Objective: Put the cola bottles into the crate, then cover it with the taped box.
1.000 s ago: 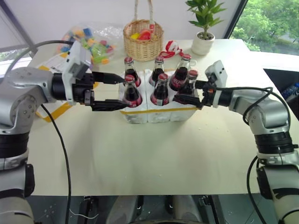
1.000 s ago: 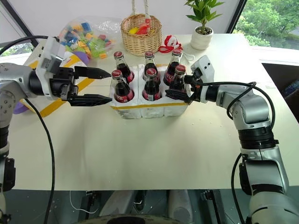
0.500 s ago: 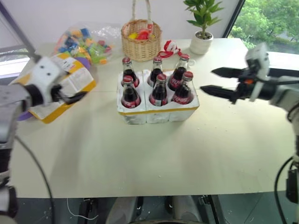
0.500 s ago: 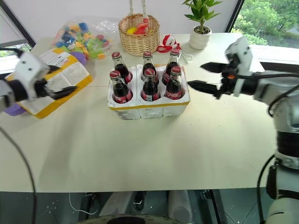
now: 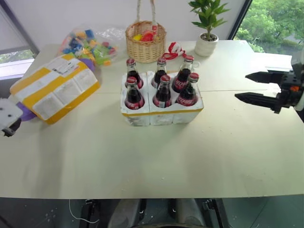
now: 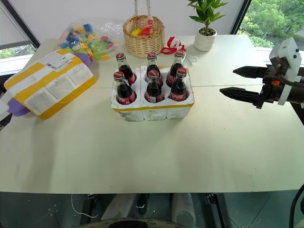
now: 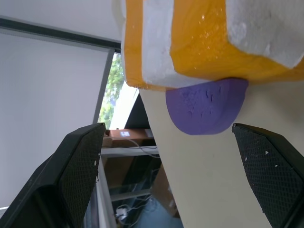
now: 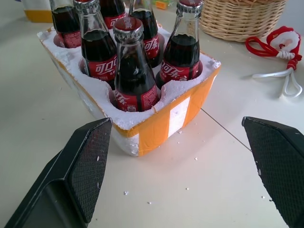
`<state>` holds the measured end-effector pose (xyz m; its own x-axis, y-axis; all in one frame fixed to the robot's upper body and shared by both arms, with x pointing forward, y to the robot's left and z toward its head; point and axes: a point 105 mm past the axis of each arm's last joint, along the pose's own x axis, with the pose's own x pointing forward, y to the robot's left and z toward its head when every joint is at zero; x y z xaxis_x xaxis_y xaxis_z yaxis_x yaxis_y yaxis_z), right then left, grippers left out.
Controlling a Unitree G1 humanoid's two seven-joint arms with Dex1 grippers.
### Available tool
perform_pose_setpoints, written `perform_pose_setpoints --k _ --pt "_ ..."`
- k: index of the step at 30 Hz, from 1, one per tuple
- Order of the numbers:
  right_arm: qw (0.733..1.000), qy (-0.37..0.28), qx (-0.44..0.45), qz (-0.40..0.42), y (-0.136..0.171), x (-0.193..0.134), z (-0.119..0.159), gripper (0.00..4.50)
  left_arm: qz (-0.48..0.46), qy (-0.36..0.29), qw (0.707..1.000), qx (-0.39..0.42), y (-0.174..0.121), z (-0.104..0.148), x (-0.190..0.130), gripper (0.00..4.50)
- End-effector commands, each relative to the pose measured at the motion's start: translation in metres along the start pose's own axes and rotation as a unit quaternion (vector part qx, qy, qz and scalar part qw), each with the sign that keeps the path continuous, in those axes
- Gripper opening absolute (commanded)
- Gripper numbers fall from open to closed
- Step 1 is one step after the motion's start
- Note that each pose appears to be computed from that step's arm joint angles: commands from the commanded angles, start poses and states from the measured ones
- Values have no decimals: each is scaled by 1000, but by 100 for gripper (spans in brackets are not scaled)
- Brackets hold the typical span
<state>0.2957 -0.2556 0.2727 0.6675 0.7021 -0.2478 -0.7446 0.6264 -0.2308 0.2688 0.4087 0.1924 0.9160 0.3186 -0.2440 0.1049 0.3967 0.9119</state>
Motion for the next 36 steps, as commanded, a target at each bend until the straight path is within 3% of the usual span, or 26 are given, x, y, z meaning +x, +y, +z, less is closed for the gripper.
perform_pose_setpoints --k 1,10,23,31,33,36 --pt "999 -22 -30 -6 0 -5 19 448 1 0 1000 -2 -11 -1 8 450" --pt "999 -30 -33 -17 -1 -11 28 448 -17 11 1000 19 -46 -12 36 450" --pt "998 -30 -33 -43 -3 -21 32 448 61 -3 996 70 -43 -4 85 450" --pt "998 -23 -15 -61 -9 -31 25 450 64 -17 995 78 -35 2 89 65" --pt "998 -26 -3 -63 -11 -33 24 450 68 -19 994 79 -31 4 89 28" --pt "997 -14 -11 -78 -16 -35 17 450 83 -32 993 76 -18 14 89 27"
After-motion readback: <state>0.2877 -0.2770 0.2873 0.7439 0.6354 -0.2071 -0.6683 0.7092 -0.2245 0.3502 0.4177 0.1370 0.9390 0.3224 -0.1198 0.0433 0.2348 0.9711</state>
